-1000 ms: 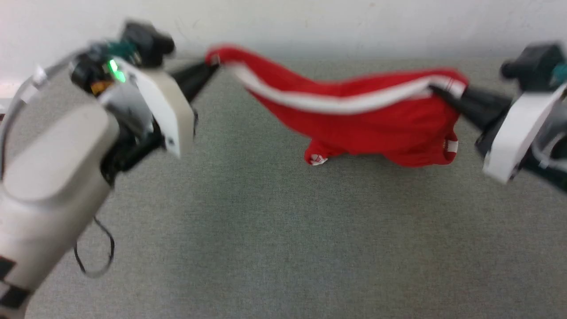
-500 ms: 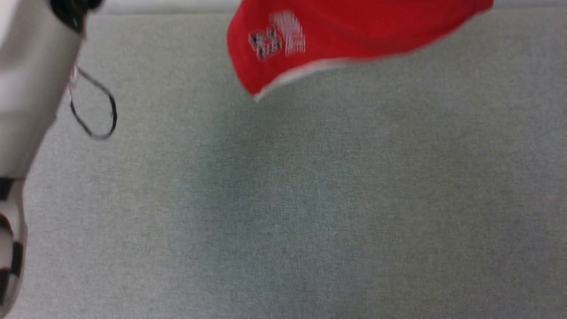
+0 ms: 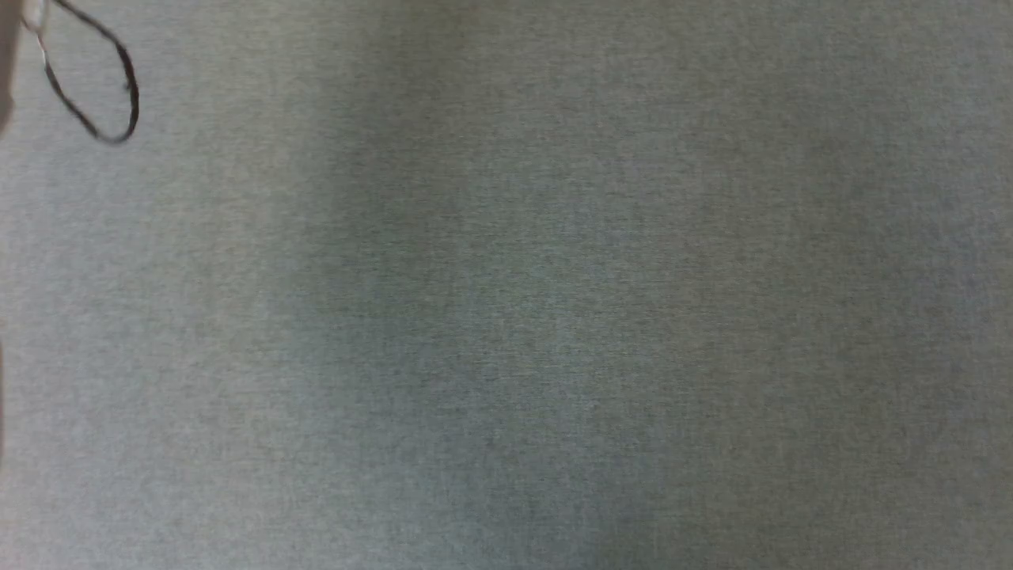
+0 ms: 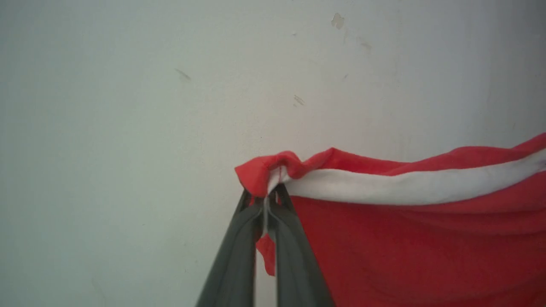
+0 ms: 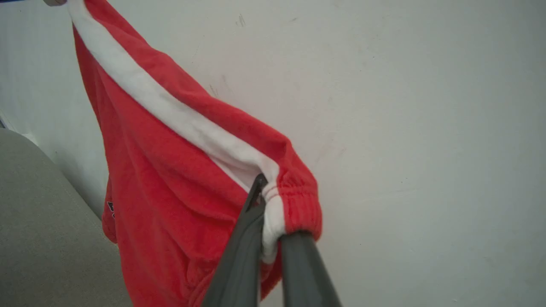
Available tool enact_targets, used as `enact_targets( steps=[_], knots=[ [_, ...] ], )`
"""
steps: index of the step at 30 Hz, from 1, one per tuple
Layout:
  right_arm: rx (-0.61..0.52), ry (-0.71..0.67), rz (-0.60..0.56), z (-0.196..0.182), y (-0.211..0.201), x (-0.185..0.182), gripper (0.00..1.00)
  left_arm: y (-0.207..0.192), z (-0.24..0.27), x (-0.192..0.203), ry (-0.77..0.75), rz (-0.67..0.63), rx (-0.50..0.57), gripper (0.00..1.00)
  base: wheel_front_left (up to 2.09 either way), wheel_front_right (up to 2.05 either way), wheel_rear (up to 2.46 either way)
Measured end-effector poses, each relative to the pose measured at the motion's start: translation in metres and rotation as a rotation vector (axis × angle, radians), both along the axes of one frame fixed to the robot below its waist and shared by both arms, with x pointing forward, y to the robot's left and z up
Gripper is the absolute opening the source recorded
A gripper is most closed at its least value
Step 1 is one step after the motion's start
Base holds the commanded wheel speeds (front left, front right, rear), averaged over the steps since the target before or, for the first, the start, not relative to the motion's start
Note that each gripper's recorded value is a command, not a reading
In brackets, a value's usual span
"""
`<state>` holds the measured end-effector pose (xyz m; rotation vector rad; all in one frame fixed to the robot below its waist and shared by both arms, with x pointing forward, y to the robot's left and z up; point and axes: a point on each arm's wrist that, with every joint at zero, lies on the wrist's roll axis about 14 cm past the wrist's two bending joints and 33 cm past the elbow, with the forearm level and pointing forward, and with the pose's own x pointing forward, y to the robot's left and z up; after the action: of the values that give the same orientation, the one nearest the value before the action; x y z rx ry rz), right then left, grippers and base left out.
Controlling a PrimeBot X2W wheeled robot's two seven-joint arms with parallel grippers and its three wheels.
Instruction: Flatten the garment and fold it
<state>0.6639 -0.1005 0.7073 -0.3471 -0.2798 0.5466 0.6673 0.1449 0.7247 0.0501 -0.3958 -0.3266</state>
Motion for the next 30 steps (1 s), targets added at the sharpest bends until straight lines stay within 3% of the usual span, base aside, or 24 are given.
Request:
enact_targets(
  steps=[6,11,16,17,18,21,22,30],
  knots=[
    [-0.085,0.131,0.050,-0.078,0.010,-0.016,0.00,0.001,-0.072,-0.005,0.124,-0.021,-0.009,0.00,0.00,0.00,0.00],
    [-0.094,0.276,0.113,-0.145,0.014,-0.058,0.00,0.014,-0.147,-0.040,0.288,-0.008,-0.039,0.00,0.00,0.00,0.00],
    [-0.110,0.412,0.177,-0.194,0.015,-0.116,0.00,0.027,-0.197,-0.094,0.407,0.024,-0.078,0.00,0.00,0.00,0.00],
    [-0.116,0.455,0.205,-0.207,0.017,-0.141,0.00,0.032,-0.216,-0.120,0.456,0.036,-0.076,0.00,0.00,0.00,0.00],
    [-0.116,0.455,0.205,-0.207,0.017,-0.141,0.00,0.032,-0.216,-0.120,0.456,0.036,-0.076,0.00,0.00,0.00,0.00],
    [-0.120,0.555,0.232,-0.230,0.013,-0.189,0.00,0.040,-0.258,-0.178,0.573,0.065,-0.084,0.00,0.00,0.00,0.00],
    [-0.120,0.555,0.232,-0.230,0.013,-0.189,0.00,0.040,-0.258,-0.178,0.573,0.065,-0.084,0.00,0.00,0.00,0.00],
    [-0.135,0.747,0.253,-0.270,0.000,-0.289,0.00,0.038,-0.309,-0.291,0.769,0.095,-0.110,0.00,0.00,0.00,0.00]
  ],
)
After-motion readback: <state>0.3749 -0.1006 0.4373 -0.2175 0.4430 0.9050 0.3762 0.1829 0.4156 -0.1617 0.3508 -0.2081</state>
